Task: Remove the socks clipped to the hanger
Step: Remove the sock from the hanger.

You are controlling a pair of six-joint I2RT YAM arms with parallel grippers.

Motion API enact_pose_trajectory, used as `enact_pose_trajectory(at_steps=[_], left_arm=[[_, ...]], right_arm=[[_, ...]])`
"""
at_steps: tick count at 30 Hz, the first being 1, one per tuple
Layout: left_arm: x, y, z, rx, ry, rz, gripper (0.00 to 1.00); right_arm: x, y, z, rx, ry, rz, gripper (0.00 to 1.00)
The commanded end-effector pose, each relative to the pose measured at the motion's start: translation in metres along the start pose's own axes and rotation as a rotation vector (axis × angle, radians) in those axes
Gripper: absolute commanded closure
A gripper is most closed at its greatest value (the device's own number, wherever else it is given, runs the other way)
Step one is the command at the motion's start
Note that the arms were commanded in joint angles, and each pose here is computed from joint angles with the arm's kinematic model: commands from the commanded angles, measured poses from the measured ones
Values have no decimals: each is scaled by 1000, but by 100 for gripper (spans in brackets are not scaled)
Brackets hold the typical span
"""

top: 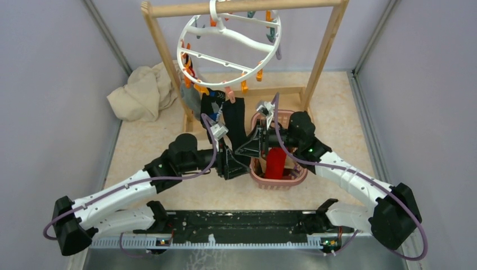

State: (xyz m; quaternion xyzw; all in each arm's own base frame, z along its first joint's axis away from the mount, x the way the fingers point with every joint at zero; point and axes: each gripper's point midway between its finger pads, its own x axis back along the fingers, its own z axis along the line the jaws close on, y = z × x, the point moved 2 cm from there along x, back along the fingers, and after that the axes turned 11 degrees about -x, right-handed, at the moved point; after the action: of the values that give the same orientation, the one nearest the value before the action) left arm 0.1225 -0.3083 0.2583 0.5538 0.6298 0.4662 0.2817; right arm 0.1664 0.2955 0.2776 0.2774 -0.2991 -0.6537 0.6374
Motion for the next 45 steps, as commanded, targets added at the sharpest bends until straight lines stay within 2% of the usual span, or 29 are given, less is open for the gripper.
enact_pose_trajectory(at_steps=[1,3,4,10,17,26,36,45], left_arm=[[10,19,-2,-44,22,-50,33],[15,21,-2,-54,30,-57,25],[17,24,-4,-61,29,-63,23],[34,31,-2,-83,66,-74,18],[47,46,5,-115,104,-127,17],[45,71,20,-176,113,-185,17],[48,108,37,-270,160,-288,20],[57,125,48,-366,238,-441,24]], right_arm=[[3,13,20,102,51,-38,79],[2,14,18,103,42,-34,98],[1,15,15,106,30,-34,100],[-3,21,10,127,12,-29,100],[4,24,9,124,32,-8,100],[7,19,7,92,52,8,100],[6,18,7,79,64,11,100],[6,18,7,74,71,2,100]])
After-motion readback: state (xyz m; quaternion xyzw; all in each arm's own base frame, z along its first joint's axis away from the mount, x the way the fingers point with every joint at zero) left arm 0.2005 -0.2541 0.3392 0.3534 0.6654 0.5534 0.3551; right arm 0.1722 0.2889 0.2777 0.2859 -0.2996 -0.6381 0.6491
